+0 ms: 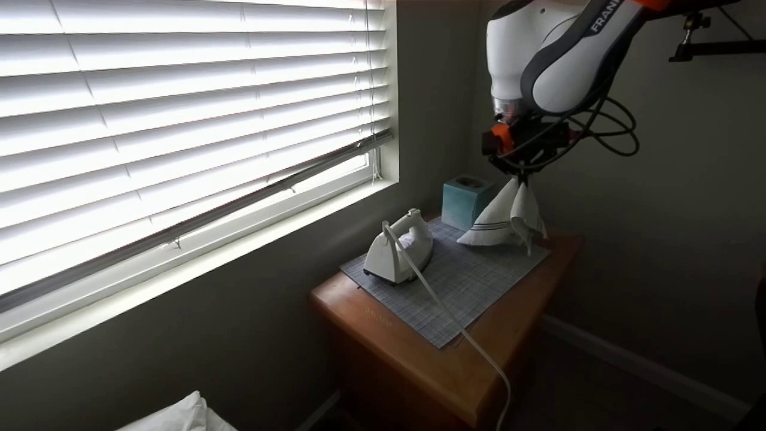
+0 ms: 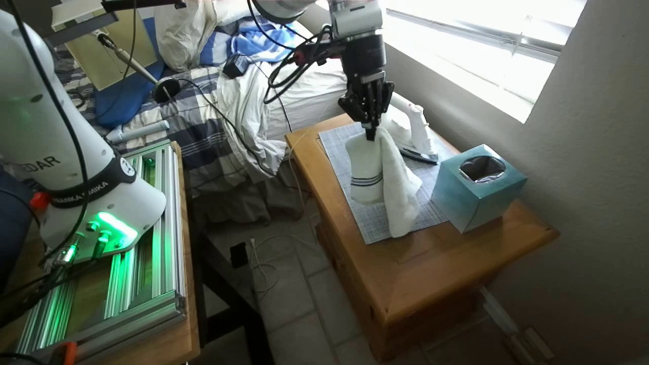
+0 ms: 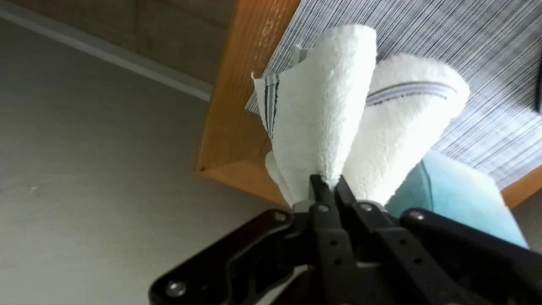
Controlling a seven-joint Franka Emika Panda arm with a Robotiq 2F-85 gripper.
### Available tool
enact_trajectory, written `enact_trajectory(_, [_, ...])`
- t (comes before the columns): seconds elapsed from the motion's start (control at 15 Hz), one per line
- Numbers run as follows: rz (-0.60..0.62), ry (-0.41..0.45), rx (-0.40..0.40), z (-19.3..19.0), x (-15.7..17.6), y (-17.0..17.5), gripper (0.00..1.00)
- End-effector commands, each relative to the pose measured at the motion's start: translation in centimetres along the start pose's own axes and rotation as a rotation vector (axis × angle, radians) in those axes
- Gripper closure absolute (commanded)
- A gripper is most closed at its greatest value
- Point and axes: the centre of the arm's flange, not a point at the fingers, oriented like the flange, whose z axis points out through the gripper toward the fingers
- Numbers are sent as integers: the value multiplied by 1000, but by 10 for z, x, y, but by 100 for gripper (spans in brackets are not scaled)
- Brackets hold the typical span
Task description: Pick up the white towel twice and move it to the right.
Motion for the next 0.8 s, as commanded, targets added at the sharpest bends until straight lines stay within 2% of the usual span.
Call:
enact_trajectory(0.0, [75,103,-113,-34,3,33,99])
enact_trajectory(0.27, [46,183,-243,-31,-6,36,99])
enact_trajectory(0.53, [-117,206,-353,-26,-50,23,99])
enact_trajectory(0.73, [-248,195,-396,-18,-83,7,99])
